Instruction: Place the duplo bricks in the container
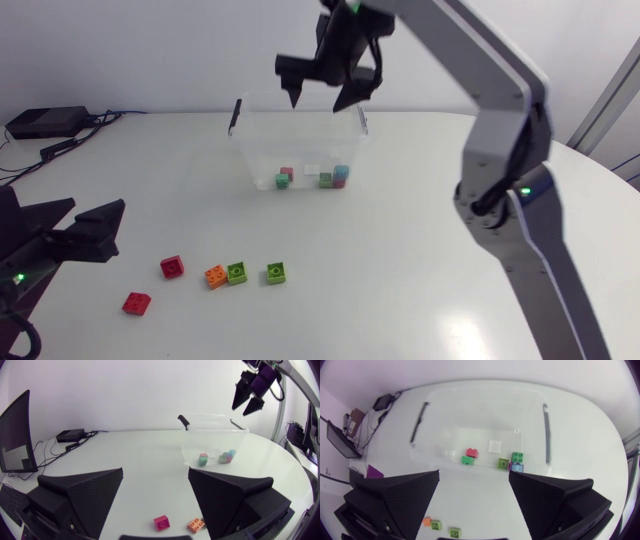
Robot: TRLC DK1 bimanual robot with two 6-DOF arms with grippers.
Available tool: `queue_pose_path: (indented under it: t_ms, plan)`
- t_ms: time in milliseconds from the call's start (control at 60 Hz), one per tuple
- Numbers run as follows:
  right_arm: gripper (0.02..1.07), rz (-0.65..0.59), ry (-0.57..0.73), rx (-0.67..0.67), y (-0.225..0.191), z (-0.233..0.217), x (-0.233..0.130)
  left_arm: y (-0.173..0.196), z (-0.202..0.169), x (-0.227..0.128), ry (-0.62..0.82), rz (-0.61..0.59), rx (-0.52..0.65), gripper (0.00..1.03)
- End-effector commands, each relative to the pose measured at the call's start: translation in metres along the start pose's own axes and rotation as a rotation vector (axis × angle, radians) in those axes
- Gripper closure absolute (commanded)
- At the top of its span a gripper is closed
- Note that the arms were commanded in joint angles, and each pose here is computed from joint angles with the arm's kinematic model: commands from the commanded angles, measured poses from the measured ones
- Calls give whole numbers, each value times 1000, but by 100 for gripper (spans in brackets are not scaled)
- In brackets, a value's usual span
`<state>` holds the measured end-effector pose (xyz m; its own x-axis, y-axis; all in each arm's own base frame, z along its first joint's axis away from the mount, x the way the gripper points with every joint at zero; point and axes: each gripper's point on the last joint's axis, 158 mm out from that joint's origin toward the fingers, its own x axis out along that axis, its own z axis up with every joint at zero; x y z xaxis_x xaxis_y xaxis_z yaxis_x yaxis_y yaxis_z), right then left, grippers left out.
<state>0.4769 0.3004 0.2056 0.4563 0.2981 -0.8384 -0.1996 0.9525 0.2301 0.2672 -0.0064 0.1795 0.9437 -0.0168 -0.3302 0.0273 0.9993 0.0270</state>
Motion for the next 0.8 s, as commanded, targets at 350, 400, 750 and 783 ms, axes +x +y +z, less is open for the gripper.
queue_pose_path:
  t_ms: [350,400,750,783]
  plan:
    - [6,-133,229,14,-17,-86,-28,-1,9,8,91,-7,-17,12]
    - [6,-159,268,-18,-15,-104,-25,2,10,13,125,5,-26,12]
    - [6,-79,319,-219,21,-209,5,-33,-23,55,415,-145,45,22]
    - [6,-55,322,-230,24,-215,7,-35,-26,58,430,-171,40,27]
